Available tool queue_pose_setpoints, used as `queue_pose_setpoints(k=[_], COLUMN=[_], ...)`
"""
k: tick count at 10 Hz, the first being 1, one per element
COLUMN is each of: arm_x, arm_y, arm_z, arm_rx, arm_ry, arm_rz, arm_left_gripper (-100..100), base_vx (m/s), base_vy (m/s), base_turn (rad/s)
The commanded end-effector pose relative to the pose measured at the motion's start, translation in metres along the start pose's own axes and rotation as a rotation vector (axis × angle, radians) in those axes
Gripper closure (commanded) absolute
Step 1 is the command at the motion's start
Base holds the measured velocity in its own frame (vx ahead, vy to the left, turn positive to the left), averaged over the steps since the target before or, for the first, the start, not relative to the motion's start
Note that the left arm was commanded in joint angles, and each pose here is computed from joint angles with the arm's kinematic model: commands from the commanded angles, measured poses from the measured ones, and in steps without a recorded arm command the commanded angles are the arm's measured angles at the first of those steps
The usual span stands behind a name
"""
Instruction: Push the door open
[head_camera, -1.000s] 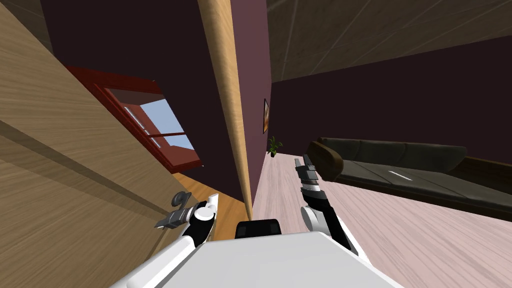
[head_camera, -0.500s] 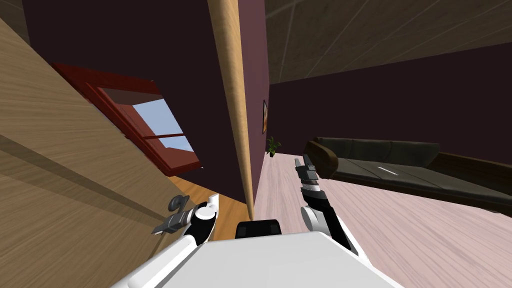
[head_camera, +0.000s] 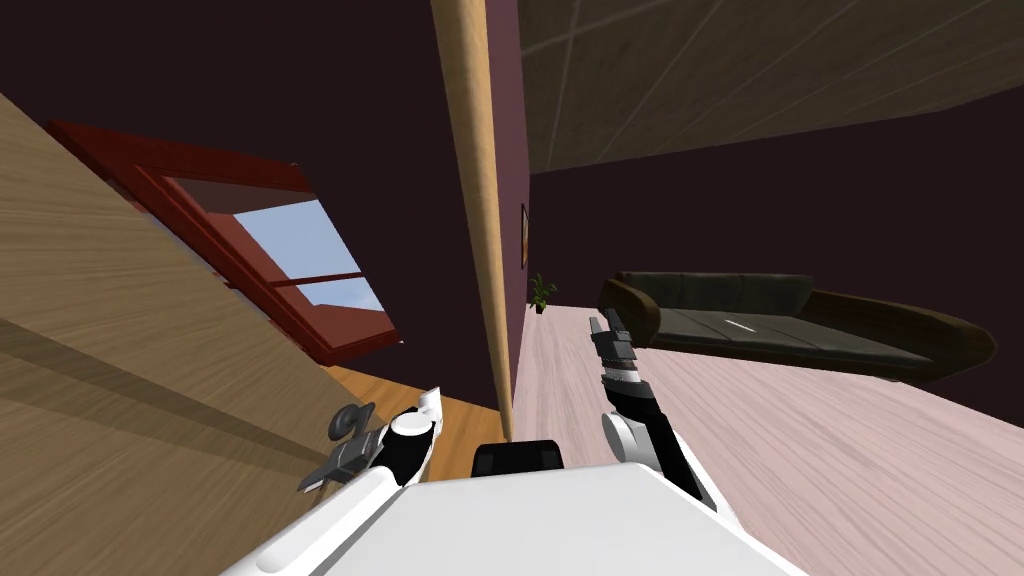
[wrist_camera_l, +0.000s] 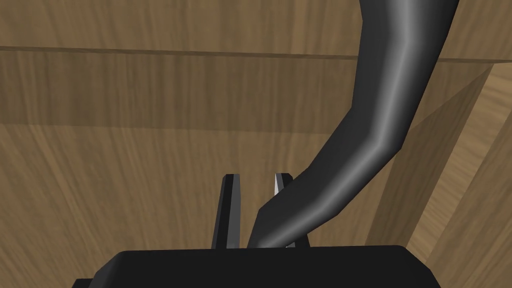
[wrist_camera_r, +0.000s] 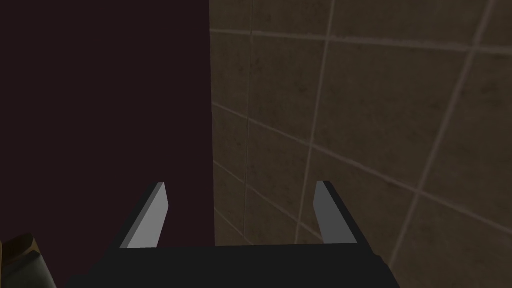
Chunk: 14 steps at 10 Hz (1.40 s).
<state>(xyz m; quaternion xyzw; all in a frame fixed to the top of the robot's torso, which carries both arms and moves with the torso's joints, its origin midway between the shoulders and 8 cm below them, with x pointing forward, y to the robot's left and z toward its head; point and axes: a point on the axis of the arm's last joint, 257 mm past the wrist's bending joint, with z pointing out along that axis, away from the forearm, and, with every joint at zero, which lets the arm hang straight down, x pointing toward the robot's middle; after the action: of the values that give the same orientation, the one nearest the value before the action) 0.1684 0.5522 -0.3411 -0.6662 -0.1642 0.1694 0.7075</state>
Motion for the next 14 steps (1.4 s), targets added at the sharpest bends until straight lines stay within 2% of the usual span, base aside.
queue_pose_setpoints(k=[1,3,12,13,14], arm_x=[0.005,-0.008,-0.008,-0.025,-0.027], arm_y=[-0.007,-0.003,-0.003,-0.003,-0.003], arm_z=[-0.0046,-0.0114,-0.0114,0.0035,0.005], arm_rx=[0.001,-0.011,-0.011,-0.003,-0.005], arm_ry=[-0.017,-0.058,-0.058,-0.12,-0.131], arm_rz=[-0.009,0.011,0.011,0.025,0.028], arm_left_gripper=[100,100,100,100,100], base_vx=[-0.037,-0.001,0.002,0.025,0.01], base_vy=[0.161,0.06,-0.001,0.043,0.043], base_turn=[-0.106,-0.001,-0.003,0.09,0.057])
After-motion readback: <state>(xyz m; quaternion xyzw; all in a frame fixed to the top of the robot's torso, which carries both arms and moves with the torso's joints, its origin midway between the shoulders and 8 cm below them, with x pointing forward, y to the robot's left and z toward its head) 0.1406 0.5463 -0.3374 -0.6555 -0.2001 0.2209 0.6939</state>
